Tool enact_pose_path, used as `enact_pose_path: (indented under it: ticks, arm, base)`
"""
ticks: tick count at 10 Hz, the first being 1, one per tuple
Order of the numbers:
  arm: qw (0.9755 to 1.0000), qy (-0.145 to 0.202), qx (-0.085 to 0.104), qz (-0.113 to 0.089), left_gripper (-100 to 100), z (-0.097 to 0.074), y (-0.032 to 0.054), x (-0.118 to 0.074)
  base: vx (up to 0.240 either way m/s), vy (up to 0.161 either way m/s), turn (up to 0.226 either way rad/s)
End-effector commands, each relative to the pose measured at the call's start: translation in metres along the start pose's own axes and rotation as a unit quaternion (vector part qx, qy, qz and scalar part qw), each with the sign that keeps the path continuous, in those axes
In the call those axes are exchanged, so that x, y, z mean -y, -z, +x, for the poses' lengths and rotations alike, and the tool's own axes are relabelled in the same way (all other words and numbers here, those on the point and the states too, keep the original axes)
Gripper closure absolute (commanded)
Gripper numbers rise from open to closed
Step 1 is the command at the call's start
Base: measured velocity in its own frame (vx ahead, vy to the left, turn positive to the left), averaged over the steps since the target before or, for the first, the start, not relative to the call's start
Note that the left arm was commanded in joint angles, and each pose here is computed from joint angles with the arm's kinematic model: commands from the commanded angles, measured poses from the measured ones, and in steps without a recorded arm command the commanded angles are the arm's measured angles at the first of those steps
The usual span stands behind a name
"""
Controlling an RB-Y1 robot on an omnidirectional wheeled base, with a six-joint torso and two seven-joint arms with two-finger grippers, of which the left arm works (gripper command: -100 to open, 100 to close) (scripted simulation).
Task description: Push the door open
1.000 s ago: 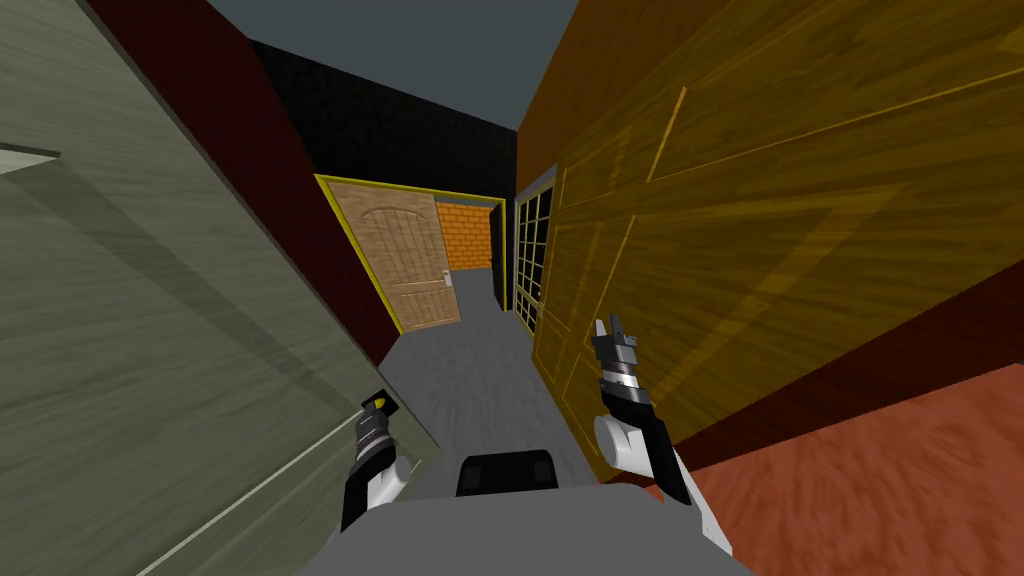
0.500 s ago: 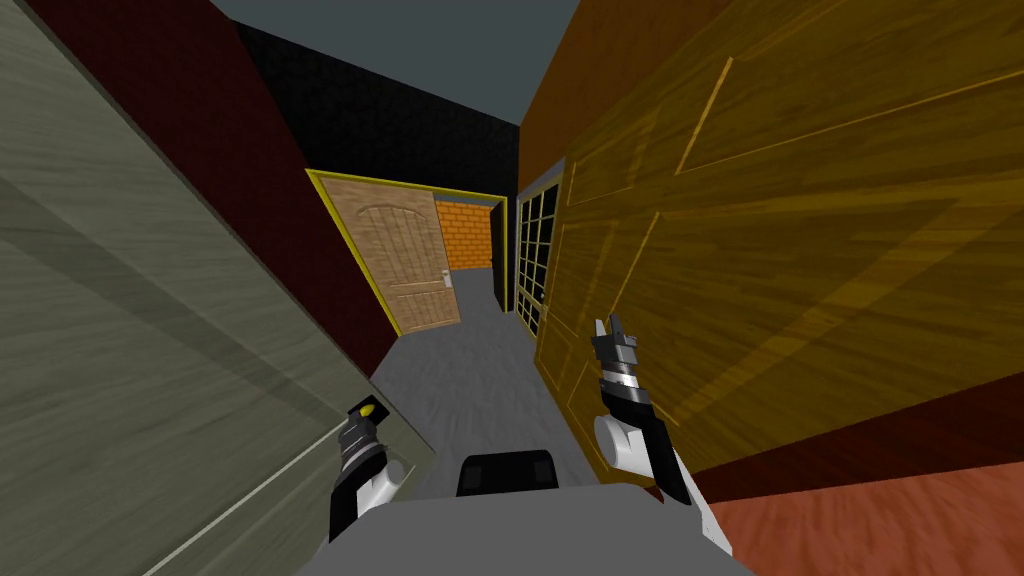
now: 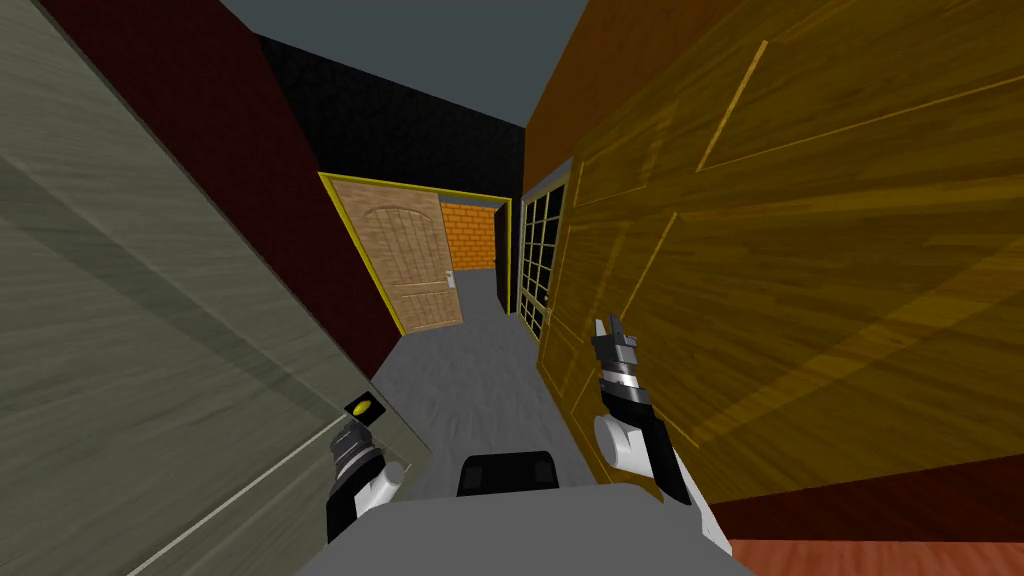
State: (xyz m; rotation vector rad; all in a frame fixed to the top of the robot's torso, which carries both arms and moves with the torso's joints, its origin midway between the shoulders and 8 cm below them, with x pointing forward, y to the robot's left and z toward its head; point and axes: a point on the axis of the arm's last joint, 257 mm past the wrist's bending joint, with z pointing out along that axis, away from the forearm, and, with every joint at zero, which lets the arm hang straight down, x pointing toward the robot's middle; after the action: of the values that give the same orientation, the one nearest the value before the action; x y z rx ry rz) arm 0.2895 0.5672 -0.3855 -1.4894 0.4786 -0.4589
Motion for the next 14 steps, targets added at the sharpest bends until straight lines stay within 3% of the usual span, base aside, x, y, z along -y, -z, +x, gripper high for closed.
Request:
enact_pose_path:
  ticks: [1,3,6,7,10,12,13,14]
  arm:
    - [1.0,0.001,-0.002,-0.002,-100,0.017,0.0056,0.0]
    - [1.0,0.006,-0.004,-0.007,-100,0.038,0.0153,-0.002]
    - [0.9999,0.007,-0.004,-0.008,-100,0.041,0.0177,-0.004]
    - [1.0,-0.001,-0.002,0.005,-100,0.031,0.007,0.005]
    - [0.9999,-0.006,0.001,0.015,-100,0.021,0.0012,0.01]
    - [0.9999,-0.002,0.004,0.011,-100,0.02,0.0077,0.005]
    - [1.0,0.004,0.006,0.005,-100,0.023,0.0152,-0.001]
    - [1.0,0.0,0.005,0.008,-100,0.022,0.011,0.002]
  base:
    - [-0.147,-0.206,0.121]
    - [-0.125,-0.232,0.107]
    - [-0.019,-0.079,0.024]
    - [0.06,0.065,-0.018]
    - [0.145,0.179,-0.03]
    - [0.167,0.223,-0.032]
    - [0.135,0.223,-0.03]
    - [0.054,0.094,-0.012]
